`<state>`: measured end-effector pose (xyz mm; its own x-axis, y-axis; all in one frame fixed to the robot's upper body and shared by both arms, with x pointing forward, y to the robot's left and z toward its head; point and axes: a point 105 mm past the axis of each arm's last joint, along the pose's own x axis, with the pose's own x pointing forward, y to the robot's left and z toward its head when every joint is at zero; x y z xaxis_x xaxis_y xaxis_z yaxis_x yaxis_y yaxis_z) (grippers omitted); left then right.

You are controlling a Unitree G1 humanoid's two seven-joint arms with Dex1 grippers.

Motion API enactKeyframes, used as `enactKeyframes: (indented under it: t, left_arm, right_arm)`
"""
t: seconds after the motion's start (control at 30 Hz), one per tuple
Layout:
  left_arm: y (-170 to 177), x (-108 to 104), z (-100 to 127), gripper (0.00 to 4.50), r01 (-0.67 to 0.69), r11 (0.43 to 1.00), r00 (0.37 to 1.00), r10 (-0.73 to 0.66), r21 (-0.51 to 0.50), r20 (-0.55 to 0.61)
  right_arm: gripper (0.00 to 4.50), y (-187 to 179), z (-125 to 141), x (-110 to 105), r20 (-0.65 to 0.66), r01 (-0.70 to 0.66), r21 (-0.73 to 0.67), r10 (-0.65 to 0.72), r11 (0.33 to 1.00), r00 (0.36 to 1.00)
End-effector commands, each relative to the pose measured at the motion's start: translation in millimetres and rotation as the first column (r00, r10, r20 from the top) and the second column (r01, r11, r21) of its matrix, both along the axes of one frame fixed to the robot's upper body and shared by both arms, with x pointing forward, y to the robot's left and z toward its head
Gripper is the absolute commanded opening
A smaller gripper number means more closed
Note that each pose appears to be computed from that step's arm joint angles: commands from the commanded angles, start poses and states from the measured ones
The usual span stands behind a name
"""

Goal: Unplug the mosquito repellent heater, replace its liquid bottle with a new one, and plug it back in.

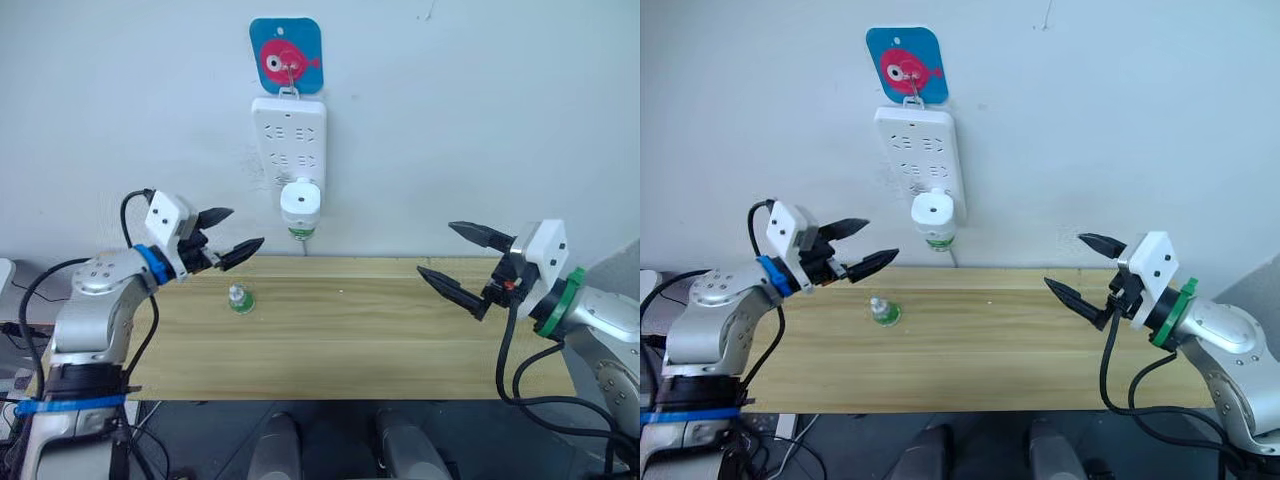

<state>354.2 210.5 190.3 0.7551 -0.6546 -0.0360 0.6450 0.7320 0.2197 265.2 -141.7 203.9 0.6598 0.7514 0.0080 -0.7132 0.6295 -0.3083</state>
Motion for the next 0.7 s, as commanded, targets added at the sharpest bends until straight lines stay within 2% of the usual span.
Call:
enactKeyframes:
  t: [0.03, 0.37, 0.7]
  left_arm:
    - [-5, 14, 18, 4.11, 0.006, 0.999, 0.998, -0.004, -0.033, 0.061]
    - [-29, 39, 25, 4.11, 0.106, 0.994, 0.99, -0.102, -0.039, 0.095]
    - [-54, 39, 35, 4.11, 0.241, 0.97, 0.966, -0.236, -0.038, 0.105]
  right_arm:
    - [4.5, 13, 12, -5, 0.04, -0.041, 0.018, 0.04, 0.999, 0.998]
    - [4.5, 18, 17, -9, 0.048, -0.046, 0.03, 0.045, 0.998, 0.998]
    - [4.5, 20, 16, -12, 0.039, -0.039, 0.039, 0.037, 0.998, 0.999]
